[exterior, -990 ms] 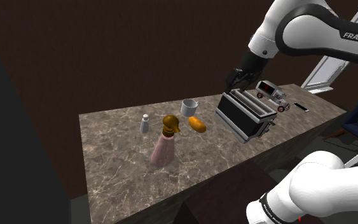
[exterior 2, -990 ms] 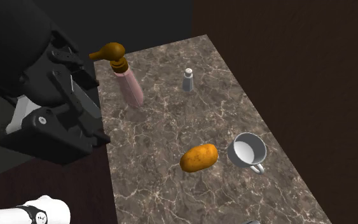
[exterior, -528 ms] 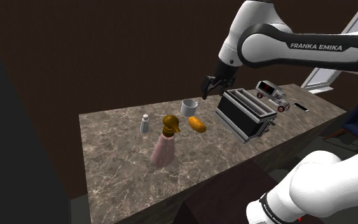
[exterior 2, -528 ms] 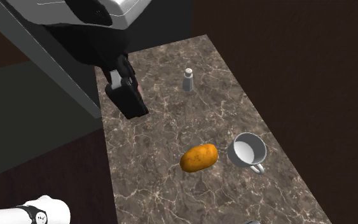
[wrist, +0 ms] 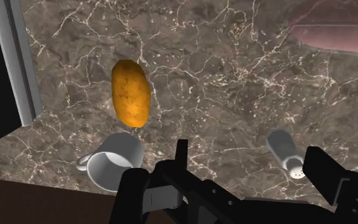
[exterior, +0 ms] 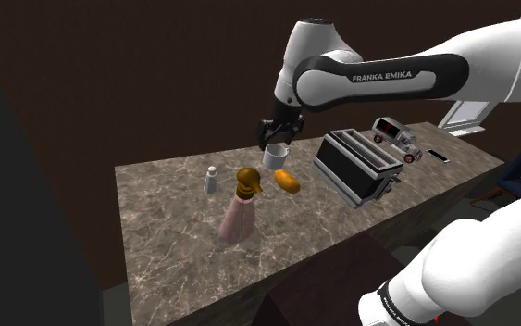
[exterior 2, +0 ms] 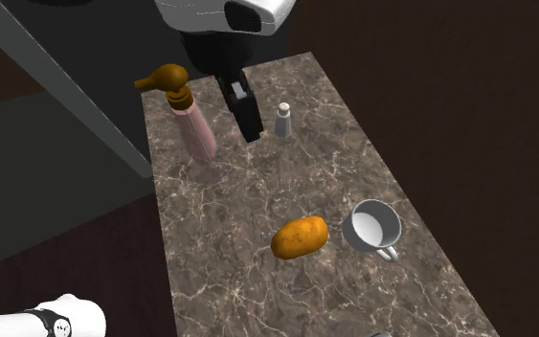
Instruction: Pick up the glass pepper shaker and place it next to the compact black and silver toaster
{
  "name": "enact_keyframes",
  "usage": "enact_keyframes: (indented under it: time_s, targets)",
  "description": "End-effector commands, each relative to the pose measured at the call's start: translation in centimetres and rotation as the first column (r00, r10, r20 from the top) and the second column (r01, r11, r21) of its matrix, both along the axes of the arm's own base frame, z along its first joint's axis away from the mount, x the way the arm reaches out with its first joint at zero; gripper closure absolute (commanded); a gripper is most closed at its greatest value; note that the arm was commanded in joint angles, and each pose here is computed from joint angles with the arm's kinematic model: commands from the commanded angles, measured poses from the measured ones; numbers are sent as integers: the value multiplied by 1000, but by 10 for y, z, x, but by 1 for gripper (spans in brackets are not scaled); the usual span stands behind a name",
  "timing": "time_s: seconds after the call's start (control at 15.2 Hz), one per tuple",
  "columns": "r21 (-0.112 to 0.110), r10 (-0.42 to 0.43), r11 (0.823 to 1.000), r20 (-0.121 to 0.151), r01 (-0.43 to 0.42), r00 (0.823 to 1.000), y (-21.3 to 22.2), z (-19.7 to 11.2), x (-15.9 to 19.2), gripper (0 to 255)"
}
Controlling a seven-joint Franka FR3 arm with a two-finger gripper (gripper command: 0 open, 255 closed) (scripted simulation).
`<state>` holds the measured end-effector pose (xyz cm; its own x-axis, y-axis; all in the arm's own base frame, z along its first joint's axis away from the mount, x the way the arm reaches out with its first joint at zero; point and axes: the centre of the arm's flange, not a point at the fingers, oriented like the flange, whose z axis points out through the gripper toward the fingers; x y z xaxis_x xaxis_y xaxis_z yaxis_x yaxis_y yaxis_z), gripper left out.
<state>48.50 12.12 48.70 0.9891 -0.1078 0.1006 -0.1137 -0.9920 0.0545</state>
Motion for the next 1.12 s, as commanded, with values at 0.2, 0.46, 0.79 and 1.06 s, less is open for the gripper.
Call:
enact_keyframes:
  time_s: [0.2,0.46,0.79,1.06]
  targets:
    - [-14,2,1000,-17,-2,1000,37,-42,46,0]
    - [-26,3,1000,-30,-4,1000,64,-74,82,0]
    - [-41,5,999,-47,-7,999,98,-115,126,0]
    - [-53,6,999,-60,-9,998,125,-148,160,0]
